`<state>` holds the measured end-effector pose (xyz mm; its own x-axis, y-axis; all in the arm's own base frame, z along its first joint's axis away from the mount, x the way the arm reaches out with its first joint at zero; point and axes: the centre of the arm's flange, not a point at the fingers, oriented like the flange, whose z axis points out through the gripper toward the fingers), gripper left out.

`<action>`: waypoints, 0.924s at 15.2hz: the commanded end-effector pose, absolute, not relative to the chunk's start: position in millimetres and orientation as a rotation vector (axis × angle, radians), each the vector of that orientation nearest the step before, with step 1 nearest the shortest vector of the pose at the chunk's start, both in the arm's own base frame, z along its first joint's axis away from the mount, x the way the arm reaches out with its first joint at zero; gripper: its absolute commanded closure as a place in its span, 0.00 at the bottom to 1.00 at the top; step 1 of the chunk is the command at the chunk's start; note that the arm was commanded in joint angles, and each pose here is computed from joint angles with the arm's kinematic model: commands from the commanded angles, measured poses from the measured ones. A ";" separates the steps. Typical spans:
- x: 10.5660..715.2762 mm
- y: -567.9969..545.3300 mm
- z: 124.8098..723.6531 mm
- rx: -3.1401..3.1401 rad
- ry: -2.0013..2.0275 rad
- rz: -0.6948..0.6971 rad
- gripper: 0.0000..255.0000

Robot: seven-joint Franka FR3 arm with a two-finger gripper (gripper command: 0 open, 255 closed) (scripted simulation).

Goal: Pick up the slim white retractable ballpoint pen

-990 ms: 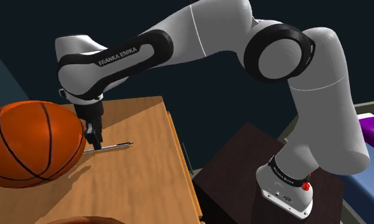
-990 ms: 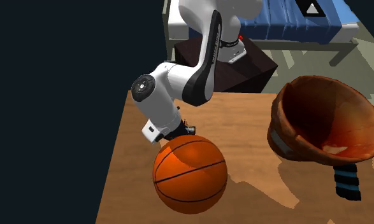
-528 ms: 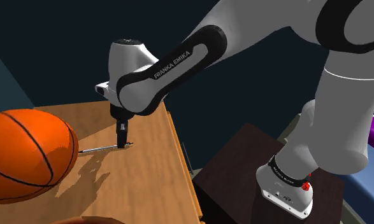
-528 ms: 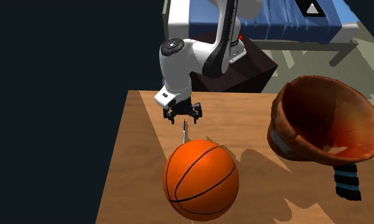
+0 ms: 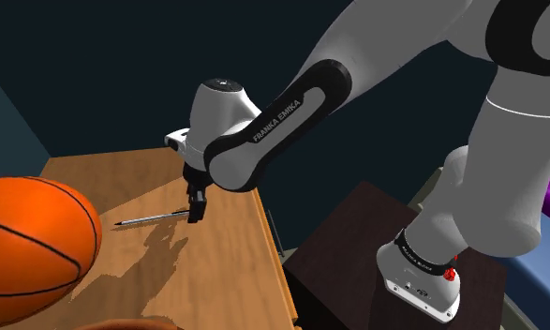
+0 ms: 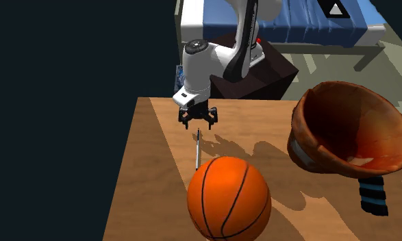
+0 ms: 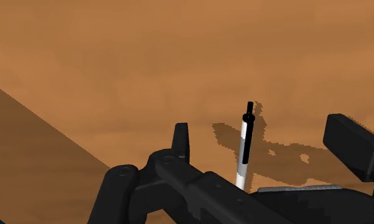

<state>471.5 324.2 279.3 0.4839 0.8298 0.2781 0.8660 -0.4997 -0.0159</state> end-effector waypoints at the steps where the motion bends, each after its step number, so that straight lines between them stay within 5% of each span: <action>1: 470.9 323.9 265.7 -2.570 -1.481 -0.354 0.00; 3: 470.9 323.9 265.7 -2.570 -1.481 -0.354 0.00; 4: 470.6 323.7 266.4 -2.570 -1.481 -0.354 1.00; 14: 470.9 323.9 270.9 -2.570 -1.481 -0.354 1.00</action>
<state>473.3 323.1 272.0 0.4838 0.8272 0.2857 0.8647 -0.5022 -0.0101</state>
